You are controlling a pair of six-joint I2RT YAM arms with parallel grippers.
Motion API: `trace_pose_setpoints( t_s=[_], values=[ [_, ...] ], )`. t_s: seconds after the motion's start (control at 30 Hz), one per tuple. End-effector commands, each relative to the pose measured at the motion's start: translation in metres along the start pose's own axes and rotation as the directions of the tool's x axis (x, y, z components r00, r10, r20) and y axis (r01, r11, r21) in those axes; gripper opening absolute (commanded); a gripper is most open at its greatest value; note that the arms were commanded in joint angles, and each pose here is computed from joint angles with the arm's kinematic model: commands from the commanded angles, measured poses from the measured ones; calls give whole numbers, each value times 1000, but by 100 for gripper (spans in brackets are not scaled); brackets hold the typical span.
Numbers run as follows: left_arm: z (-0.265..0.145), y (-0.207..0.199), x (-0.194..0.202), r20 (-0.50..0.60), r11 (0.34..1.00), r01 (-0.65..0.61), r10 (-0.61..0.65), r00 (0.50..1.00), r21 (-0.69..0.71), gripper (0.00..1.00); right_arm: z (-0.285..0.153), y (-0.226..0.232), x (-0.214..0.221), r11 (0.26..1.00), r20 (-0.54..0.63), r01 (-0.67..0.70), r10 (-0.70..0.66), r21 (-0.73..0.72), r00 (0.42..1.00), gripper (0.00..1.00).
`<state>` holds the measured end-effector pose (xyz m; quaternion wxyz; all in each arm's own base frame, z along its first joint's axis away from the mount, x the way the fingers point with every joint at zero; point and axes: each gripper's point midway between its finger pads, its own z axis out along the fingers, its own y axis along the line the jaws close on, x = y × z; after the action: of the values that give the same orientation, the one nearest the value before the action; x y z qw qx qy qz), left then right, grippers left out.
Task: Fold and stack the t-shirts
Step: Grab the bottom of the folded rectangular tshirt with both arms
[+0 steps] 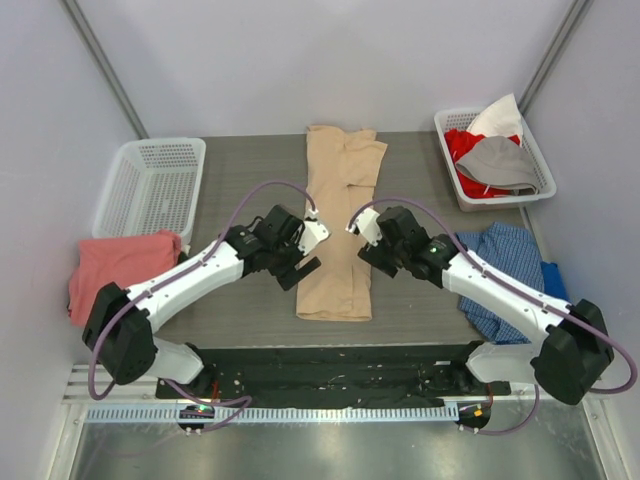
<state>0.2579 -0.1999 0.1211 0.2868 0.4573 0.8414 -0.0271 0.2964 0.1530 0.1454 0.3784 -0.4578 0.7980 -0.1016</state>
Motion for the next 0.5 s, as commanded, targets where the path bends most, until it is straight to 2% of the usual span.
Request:
trace_pose_setpoints(
  t_s=[0.0, 0.2, 0.47],
  values=[
    [3, -27, 0, -2, 987, 43, -43, 999, 157, 88, -17, 27, 8, 992, 20, 3, 0, -126, 1000, 82],
    [17, -50, 9, -75, 959, 53, -33, 997, 280, 87, -28, 66, 16, 965, 27, 90, -86, -247, 996, 81],
    [33, -55, 17, -119, 952, 63, -28, 993, 299, 86, -33, 101, 24, 931, 56, 160, -150, -328, 987, 80]
  ],
)
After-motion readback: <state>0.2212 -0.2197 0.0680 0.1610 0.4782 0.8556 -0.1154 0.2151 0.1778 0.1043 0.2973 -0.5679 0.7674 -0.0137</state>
